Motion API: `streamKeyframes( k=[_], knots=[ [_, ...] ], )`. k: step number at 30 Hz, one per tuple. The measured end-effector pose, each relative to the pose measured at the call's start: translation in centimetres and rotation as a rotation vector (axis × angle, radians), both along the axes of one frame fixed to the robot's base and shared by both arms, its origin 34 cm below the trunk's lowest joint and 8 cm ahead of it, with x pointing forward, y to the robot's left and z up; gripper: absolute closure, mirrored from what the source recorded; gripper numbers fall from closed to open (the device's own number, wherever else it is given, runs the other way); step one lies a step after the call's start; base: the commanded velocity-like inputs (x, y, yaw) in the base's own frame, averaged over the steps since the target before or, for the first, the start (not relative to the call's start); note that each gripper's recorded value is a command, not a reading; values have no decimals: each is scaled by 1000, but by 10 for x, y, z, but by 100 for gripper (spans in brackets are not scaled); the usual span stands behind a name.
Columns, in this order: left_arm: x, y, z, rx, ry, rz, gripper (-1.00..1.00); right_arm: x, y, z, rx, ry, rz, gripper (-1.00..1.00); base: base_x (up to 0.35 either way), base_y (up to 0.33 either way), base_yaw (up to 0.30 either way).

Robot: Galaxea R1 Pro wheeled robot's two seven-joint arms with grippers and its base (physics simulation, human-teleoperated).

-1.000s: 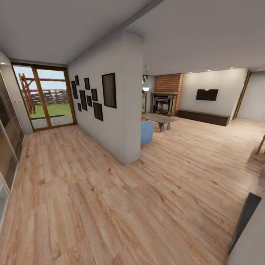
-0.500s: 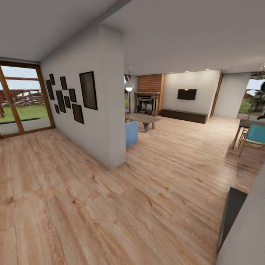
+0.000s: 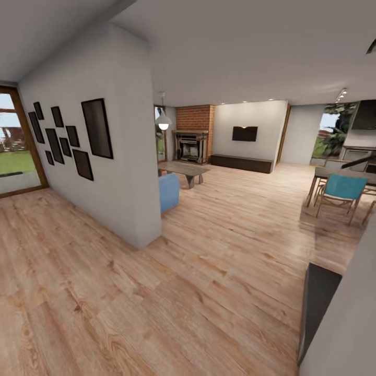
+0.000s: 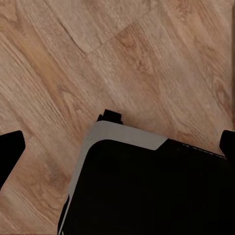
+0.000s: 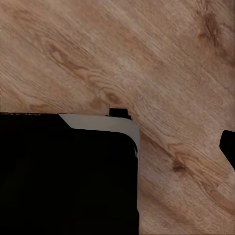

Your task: Move the two storage containers from the living room to the garage. In the garage, place one container on the floor and stack the other container on top of it (either order is fine).

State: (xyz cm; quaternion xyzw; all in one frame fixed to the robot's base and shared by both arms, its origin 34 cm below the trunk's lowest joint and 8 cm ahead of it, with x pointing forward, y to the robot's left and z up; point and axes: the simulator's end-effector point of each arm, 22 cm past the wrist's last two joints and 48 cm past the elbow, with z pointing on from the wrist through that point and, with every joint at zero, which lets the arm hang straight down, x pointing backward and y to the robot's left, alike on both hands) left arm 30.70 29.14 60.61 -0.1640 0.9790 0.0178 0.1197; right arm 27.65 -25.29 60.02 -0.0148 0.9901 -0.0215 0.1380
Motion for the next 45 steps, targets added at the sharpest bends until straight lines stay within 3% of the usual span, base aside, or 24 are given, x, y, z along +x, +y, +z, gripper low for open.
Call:
streamKeyframes(
  k=[14, 45],
  knots=[
    [0, 0, 0, 0, 0, 2, -100, 1, 4, 0, -9, -1, 83, -100, 323, 0, -2],
    [0, -1, 0, -1, 0, 2, -100, 0, 3, 0, -10, -1, 72, -100, 323, 0, 0]
  ],
)
